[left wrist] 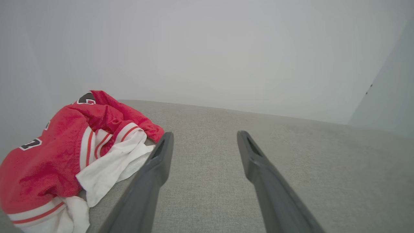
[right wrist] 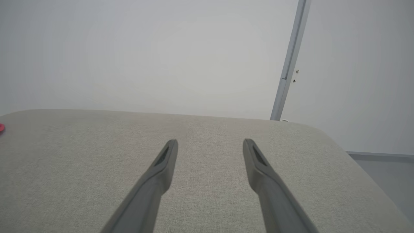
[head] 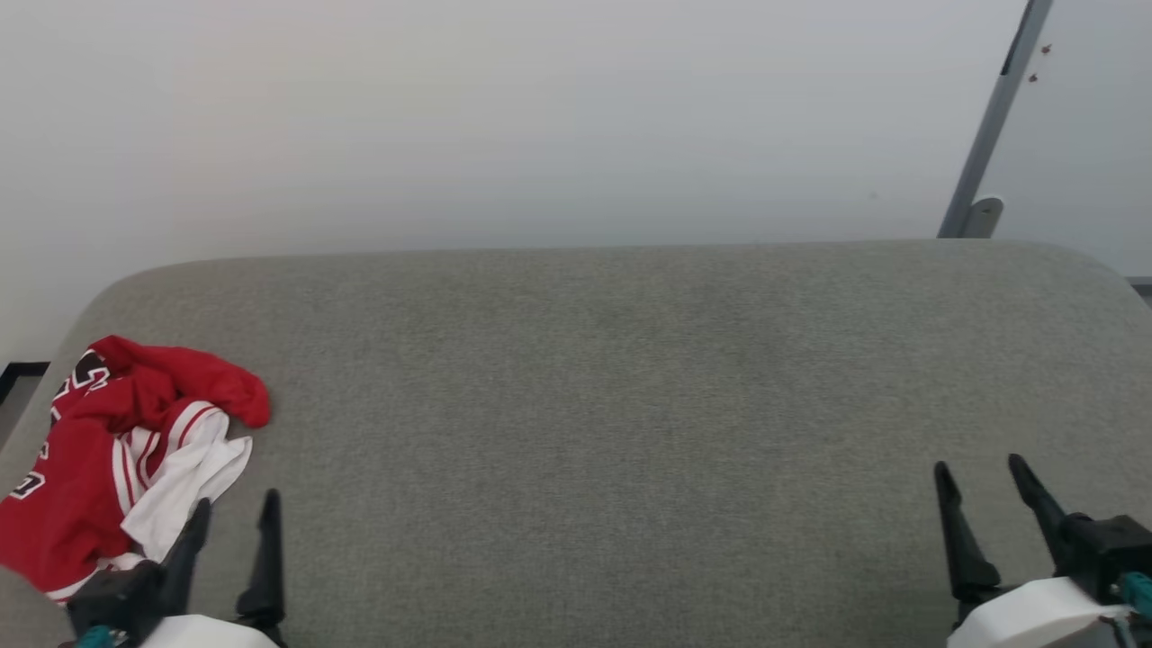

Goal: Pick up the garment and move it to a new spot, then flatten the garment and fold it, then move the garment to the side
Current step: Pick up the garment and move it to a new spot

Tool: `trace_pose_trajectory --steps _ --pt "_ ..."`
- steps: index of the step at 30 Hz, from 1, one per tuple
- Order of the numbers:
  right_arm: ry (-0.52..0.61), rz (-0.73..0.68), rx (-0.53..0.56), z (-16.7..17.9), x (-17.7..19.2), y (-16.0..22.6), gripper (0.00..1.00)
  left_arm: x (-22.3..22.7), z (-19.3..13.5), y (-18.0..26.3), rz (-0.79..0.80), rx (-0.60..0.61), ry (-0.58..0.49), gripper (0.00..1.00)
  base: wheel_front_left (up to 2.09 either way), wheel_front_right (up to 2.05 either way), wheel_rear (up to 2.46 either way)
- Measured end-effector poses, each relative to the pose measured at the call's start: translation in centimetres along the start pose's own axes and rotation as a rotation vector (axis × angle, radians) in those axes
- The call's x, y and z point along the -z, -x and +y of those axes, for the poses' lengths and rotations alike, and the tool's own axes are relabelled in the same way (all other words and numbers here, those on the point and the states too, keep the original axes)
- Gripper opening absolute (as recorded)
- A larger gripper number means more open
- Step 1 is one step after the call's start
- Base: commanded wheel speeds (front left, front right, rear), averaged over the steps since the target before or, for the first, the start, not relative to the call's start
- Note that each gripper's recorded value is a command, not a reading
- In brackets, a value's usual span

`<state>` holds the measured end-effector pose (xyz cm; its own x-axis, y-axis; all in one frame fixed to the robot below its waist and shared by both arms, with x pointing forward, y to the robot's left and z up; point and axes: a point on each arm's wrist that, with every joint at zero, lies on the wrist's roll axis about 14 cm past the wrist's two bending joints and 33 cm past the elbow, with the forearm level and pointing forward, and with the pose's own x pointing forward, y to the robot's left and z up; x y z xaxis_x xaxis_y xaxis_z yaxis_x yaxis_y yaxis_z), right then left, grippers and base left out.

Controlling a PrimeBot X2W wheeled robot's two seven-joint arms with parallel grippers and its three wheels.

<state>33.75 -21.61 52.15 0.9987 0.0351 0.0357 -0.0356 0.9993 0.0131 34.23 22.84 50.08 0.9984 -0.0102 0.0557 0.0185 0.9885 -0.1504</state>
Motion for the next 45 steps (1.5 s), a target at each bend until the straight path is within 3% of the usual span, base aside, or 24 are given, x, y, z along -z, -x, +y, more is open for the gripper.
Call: trace_pose_trajectory --steps 18,29,38,45 --pt "-0.018 -0.008 -0.31 10.0 -0.4 -3.8 1.0 -1.5 9.5 5.8 -0.045 -0.336 0.011 1.0 0.0 0.0 0.0" --pt "-0.037 0.001 -0.482 16.1 -0.5 -4.7 1.0 -2.0 12.8 10.3 -0.06 -0.472 0.013 1.0 0.0 0.0 0.0" --pt "-0.041 0.01 -0.524 17.7 -0.1 -5.2 1.0 -2.3 13.7 11.4 -0.071 -0.52 0.024 1.0 0.0 0.0 0.0" --pt "-0.045 0.02 -0.507 17.1 0.3 -6.0 1.0 -3.3 13.9 8.9 -0.072 -0.491 0.019 1.0 0.0 0.0 0.0"
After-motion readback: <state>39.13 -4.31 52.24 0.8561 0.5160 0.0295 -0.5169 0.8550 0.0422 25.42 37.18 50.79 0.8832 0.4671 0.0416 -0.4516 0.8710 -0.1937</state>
